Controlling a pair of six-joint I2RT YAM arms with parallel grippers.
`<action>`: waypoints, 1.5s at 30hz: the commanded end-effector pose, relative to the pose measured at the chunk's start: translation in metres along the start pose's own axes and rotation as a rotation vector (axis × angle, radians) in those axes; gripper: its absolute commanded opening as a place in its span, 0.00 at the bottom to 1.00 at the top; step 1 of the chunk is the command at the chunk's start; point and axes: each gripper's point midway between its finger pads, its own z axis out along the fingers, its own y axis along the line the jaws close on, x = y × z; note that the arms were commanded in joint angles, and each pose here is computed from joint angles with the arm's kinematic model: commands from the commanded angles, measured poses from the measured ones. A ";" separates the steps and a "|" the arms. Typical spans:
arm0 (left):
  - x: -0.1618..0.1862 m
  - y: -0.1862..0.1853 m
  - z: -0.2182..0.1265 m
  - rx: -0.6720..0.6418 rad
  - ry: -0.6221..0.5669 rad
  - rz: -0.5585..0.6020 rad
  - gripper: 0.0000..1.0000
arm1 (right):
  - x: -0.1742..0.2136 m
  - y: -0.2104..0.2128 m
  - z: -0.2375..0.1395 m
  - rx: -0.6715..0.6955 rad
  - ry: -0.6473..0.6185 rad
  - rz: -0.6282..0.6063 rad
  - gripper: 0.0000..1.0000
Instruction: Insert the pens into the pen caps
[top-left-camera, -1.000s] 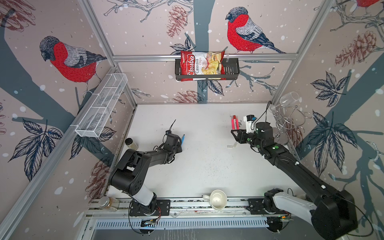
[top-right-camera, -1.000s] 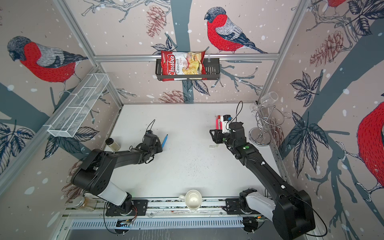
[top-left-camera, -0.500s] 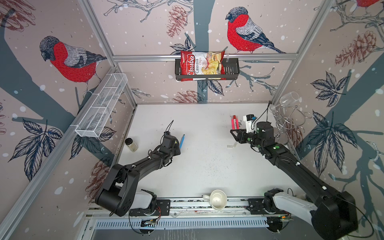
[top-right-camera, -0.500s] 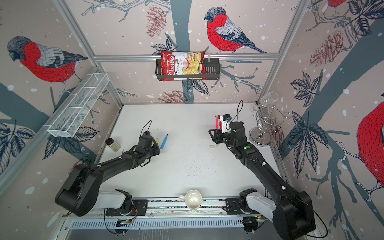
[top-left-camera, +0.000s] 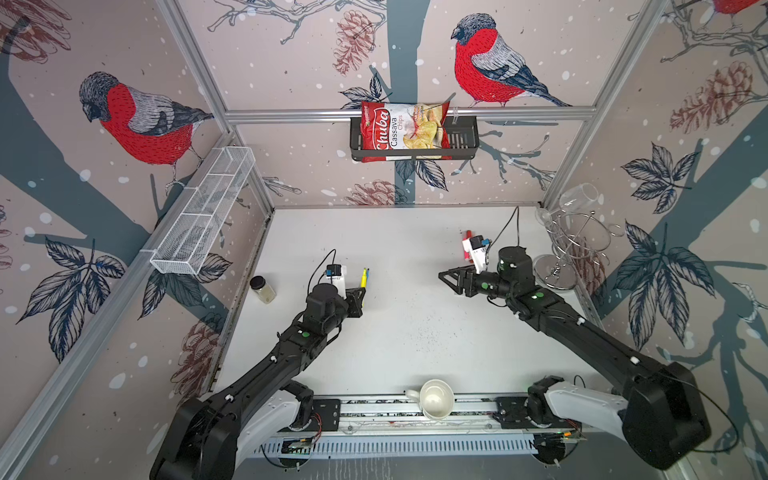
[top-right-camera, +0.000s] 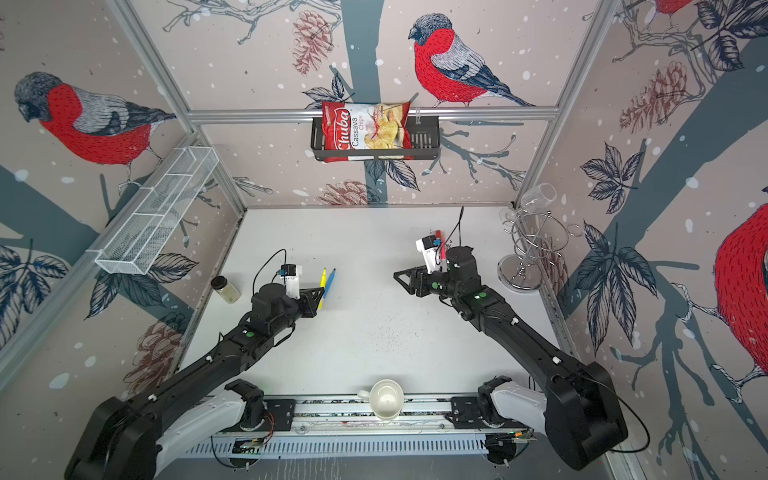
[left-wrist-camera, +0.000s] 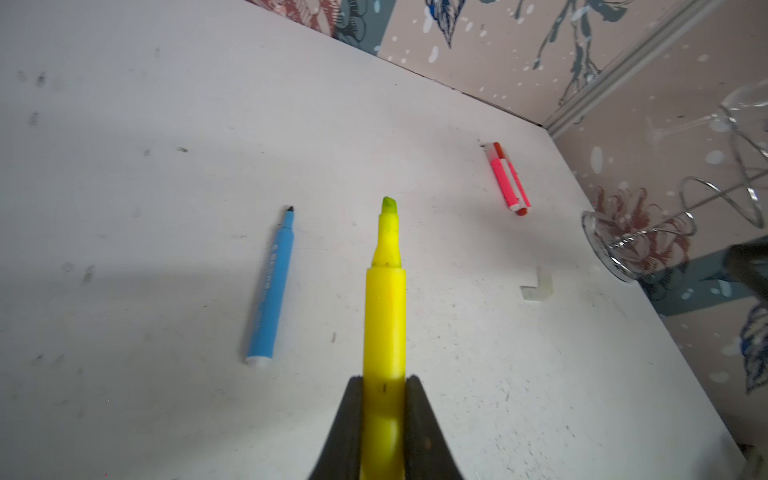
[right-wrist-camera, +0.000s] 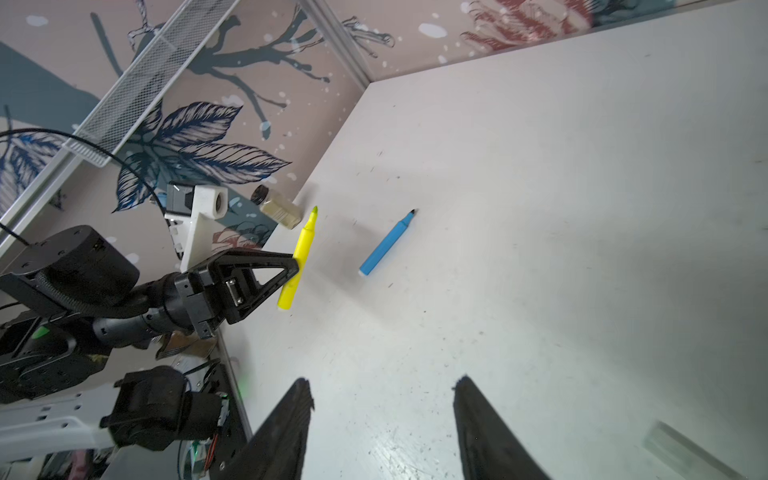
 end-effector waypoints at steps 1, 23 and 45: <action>-0.016 -0.037 -0.007 0.158 -0.079 0.031 0.13 | -0.001 0.034 0.015 -0.141 0.010 -0.045 0.57; -0.018 -0.103 -0.024 0.365 -0.158 0.030 0.13 | 0.013 0.089 0.084 -0.315 0.092 -0.015 0.57; -0.009 -0.122 -0.018 0.416 -0.123 0.053 0.15 | 0.011 0.087 0.093 -0.324 0.093 0.029 0.11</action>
